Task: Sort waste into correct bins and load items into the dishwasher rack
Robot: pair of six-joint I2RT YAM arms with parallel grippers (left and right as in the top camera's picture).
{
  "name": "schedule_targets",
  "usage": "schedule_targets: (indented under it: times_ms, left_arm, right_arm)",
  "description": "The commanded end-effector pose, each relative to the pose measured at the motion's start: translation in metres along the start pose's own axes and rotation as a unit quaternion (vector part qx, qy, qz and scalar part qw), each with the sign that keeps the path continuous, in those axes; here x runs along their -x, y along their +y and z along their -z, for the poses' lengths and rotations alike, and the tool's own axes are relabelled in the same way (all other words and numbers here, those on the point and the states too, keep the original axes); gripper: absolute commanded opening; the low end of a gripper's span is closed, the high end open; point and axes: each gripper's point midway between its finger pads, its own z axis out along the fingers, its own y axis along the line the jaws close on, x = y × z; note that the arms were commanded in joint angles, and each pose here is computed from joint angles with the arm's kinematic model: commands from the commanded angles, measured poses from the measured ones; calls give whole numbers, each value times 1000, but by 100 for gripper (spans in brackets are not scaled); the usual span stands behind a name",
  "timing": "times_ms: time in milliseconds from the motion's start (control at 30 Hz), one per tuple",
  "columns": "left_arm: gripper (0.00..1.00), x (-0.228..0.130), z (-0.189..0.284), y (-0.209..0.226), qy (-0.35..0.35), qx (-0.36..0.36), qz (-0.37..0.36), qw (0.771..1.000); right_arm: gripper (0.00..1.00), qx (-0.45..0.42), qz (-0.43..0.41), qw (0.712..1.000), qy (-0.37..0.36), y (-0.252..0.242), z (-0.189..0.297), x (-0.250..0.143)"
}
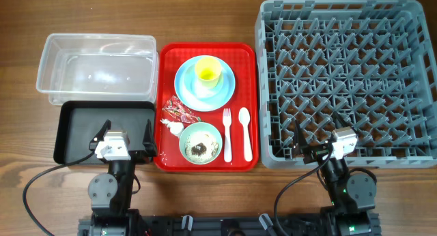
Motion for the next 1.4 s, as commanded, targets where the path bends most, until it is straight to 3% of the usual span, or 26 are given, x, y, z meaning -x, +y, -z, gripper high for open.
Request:
schedule_targets:
  times_ms: [0, 1233, 1300, 1367]
  left_arm:
    - [100, -1, 0, -4, -1, -12, -10, 1000]
    - [100, -1, 0, -5, -1, -13, -9, 1000]
    - [100, -1, 1, -13, -1, -38, 8, 999]
    - [100, -1, 1, -16, 3, -45, 76, 996]
  right_arm:
    - [100, 3, 3, 1000, -5, 1, 0, 2]
    - [100, 3, 3, 1000, -5, 1, 0, 2]
    - [100, 3, 3, 1000, -5, 1, 0, 2]
    - [100, 3, 3, 1000, -5, 1, 0, 2]
